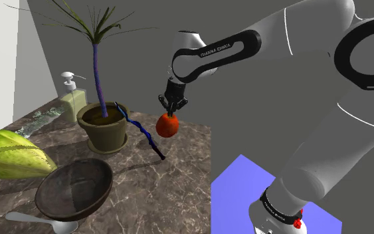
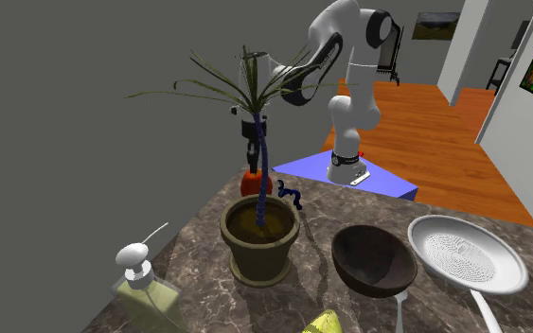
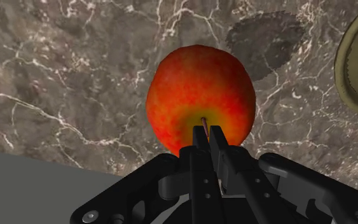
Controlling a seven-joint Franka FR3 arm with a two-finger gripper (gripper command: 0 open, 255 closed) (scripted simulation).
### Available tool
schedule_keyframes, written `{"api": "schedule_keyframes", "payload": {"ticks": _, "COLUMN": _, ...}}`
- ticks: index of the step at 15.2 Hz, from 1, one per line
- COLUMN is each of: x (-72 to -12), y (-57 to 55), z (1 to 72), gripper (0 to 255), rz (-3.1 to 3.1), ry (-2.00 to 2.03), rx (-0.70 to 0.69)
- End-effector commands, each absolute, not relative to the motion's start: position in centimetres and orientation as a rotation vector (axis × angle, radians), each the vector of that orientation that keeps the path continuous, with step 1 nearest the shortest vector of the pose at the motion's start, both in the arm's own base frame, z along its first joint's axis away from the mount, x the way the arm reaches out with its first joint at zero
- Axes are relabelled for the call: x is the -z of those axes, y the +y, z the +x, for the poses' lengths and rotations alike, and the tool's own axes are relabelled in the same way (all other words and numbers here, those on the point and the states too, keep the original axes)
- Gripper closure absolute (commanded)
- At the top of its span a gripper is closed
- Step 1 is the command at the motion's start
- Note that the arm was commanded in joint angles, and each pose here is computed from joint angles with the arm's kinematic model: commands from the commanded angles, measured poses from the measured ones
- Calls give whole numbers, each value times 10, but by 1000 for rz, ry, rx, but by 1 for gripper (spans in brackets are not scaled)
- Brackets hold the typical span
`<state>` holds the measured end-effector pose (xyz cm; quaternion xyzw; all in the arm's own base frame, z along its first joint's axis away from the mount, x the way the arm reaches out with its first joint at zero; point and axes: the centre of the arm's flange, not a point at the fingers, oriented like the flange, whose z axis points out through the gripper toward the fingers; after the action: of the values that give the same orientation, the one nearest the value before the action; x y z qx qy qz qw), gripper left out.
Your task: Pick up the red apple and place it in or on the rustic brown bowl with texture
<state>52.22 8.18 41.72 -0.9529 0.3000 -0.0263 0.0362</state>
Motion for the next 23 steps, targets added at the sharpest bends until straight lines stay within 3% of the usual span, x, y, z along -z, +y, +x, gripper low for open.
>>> {"api": "schedule_keyframes", "payload": {"ticks": 1, "x": -428, "y": 82, "z": 523, "gripper": 255, "rz": -2927, "ry": 922, "rx": 80}}
{"api": "schedule_keyframes", "payload": {"ticks": 23, "x": -544, "y": 82, "z": 523, "gripper": 255, "rz": -2927, "ry": 922, "rx": 80}}
